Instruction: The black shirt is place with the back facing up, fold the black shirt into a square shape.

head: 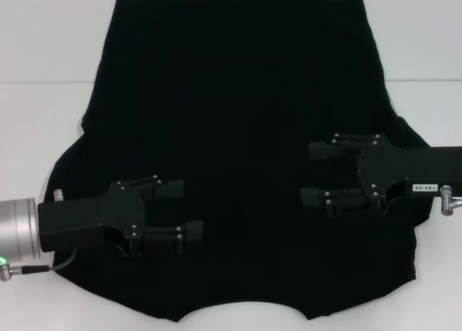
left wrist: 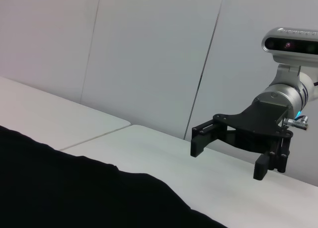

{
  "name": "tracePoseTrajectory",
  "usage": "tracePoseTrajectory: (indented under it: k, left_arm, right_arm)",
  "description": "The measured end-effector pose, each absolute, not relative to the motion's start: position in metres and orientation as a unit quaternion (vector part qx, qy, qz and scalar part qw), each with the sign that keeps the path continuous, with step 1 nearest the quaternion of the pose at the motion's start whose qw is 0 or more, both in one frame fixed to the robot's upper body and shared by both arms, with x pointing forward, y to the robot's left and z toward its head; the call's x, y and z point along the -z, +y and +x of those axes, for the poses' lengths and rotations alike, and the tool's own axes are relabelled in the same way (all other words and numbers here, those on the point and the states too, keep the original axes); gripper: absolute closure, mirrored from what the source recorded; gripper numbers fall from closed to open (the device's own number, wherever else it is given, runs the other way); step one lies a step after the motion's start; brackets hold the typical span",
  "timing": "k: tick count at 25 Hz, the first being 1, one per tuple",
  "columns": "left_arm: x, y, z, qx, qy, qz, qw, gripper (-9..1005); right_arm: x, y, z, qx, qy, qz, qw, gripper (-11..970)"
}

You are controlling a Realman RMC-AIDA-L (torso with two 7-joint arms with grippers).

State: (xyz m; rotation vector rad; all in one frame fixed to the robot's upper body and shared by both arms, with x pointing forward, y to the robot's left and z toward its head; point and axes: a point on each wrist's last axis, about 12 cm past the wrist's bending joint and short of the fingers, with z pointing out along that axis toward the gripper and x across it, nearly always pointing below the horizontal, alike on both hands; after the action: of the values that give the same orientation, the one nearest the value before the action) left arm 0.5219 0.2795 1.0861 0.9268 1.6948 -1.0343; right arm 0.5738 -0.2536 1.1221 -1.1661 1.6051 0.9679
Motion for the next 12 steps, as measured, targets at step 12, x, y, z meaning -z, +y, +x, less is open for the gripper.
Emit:
tracePoseTrajectory:
  k: [12]
  left_arm:
    - [-1.0864, 0.2798, 0.5224, 0.419, 0.688, 0.377, 0.457, 122]
  right_arm:
    - [-1.1218, -0.253, 0.5736, -0.392, 0.648, -0.472, 0.451, 77]
